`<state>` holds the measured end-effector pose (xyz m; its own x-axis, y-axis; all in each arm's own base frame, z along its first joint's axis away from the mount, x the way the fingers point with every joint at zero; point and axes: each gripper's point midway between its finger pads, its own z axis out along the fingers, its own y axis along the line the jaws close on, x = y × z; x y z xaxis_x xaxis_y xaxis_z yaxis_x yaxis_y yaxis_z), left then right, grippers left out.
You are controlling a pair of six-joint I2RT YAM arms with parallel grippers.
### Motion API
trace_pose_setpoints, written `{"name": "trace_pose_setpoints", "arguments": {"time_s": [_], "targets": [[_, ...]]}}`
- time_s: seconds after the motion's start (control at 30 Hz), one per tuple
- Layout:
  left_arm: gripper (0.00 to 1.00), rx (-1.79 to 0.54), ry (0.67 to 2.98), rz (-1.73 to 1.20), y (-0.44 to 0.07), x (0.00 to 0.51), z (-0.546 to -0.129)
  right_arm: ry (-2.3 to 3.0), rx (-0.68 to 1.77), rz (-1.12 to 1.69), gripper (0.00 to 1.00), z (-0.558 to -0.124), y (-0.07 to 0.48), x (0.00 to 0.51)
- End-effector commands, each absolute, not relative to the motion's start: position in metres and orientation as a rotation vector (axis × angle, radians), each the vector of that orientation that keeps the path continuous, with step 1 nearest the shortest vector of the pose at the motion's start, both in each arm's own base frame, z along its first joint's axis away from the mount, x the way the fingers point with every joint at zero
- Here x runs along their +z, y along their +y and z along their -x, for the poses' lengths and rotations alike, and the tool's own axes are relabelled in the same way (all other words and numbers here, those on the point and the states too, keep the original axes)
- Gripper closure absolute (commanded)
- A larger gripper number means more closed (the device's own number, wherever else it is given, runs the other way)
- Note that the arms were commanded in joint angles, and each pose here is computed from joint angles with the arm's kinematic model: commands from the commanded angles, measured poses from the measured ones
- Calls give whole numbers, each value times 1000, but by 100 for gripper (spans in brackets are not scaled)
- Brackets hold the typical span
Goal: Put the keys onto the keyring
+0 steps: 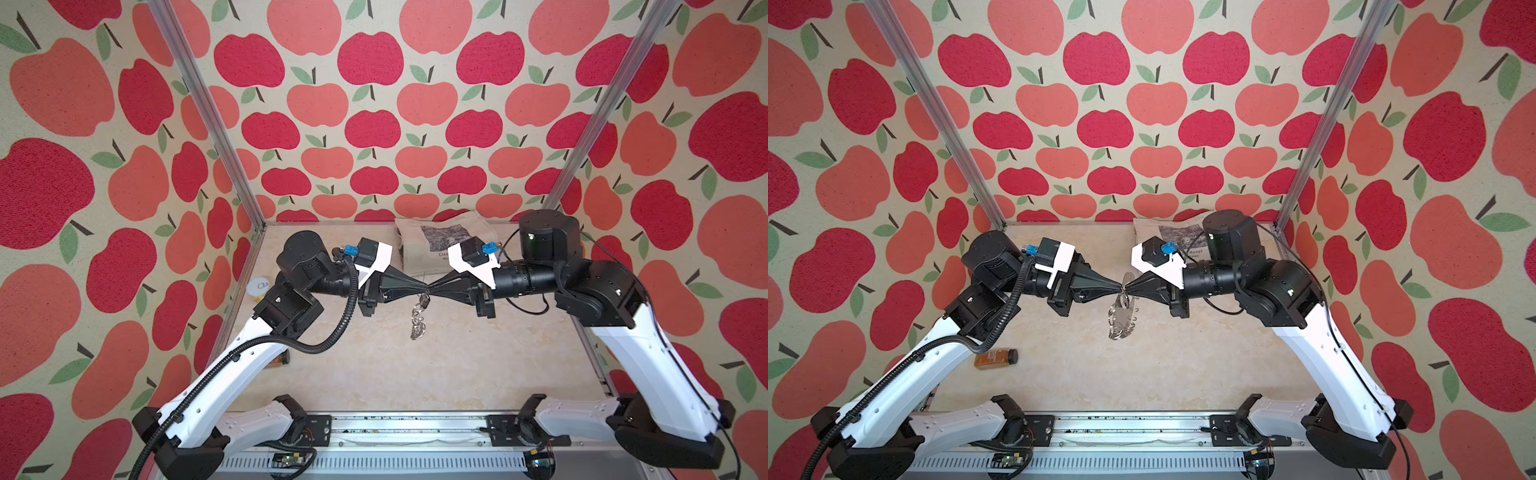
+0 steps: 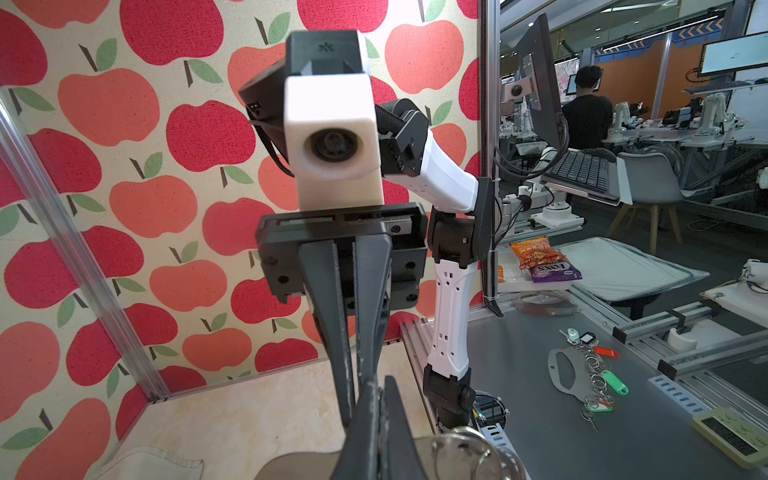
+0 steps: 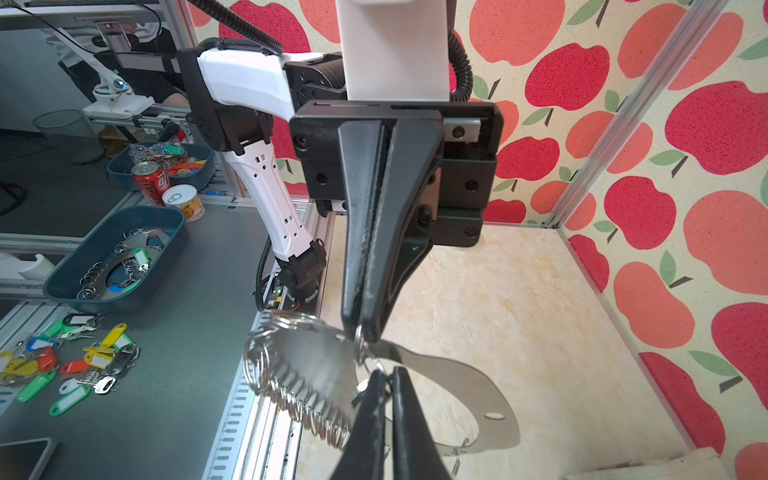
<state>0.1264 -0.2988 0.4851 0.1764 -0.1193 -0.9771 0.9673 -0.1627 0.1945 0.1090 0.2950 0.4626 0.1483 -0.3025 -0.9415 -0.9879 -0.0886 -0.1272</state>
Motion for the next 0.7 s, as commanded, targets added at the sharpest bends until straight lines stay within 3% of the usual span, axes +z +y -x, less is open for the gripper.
{"name": "trace_pose_setpoints", "arguments": {"time_s": [0.0,0.67], "targets": [[100,-1190,801,-1320,-290,512,-118,1282,1016,1578,97,-98,292,460],[100,-1125,698,-1047,-280,535,-139,1340,993,1490,100,-107,290,447]]}}
